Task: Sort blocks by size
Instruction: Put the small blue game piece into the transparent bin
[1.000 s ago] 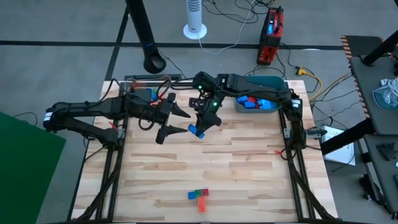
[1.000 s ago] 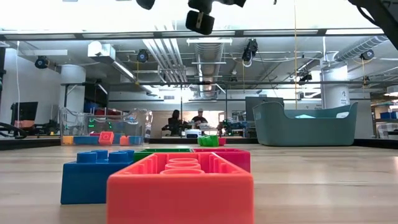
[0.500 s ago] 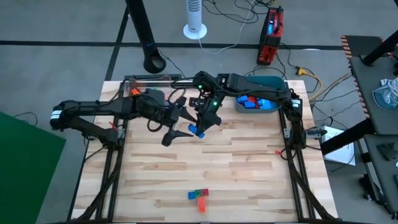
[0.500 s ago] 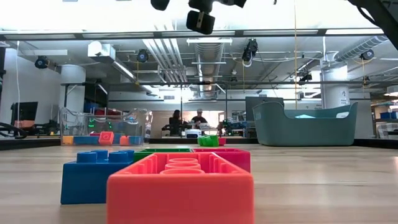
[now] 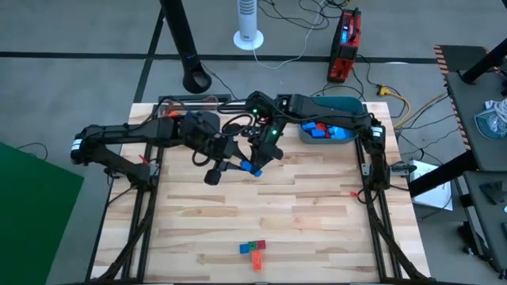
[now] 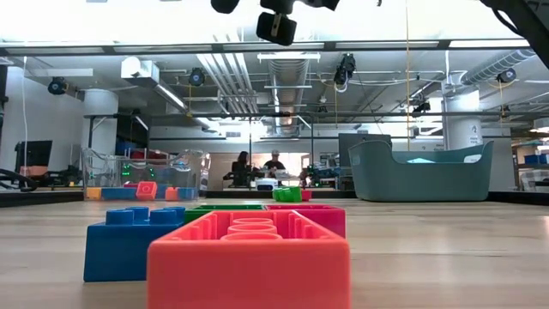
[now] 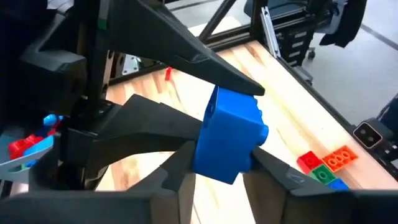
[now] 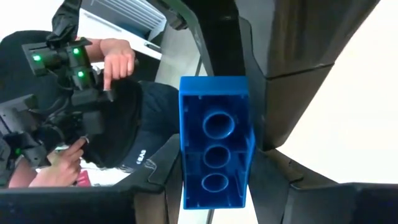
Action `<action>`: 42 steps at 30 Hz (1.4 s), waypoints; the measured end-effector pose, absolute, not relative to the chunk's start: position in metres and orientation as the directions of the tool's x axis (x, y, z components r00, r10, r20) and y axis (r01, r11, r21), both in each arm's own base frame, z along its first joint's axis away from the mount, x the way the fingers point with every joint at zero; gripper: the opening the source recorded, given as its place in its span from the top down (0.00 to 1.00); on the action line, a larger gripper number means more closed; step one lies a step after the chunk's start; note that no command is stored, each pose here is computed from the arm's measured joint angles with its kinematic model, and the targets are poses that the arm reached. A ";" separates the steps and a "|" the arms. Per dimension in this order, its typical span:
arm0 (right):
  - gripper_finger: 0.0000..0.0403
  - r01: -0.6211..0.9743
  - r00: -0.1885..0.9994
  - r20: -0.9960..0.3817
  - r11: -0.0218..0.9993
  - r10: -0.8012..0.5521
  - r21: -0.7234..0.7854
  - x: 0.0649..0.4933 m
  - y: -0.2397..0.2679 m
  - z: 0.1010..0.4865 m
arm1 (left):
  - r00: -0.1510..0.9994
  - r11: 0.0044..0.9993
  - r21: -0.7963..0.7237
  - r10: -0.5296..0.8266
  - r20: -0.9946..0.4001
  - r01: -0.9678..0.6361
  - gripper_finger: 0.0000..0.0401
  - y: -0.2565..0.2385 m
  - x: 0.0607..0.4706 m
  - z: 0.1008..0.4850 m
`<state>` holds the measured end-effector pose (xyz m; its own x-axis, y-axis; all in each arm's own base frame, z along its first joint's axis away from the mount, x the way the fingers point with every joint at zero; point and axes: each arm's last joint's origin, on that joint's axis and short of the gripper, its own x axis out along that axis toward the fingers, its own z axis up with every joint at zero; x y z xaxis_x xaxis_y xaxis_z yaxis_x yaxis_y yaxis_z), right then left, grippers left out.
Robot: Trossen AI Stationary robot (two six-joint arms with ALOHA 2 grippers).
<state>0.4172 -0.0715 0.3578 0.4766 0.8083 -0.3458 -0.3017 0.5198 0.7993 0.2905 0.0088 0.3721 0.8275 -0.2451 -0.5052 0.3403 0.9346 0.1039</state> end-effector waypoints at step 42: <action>0.26 0.037 0.603 -0.639 0.783 0.478 0.621 0.381 -0.129 0.358 | 0.062 0.739 0.189 0.297 -0.953 -0.647 0.76 0.137 0.187 0.318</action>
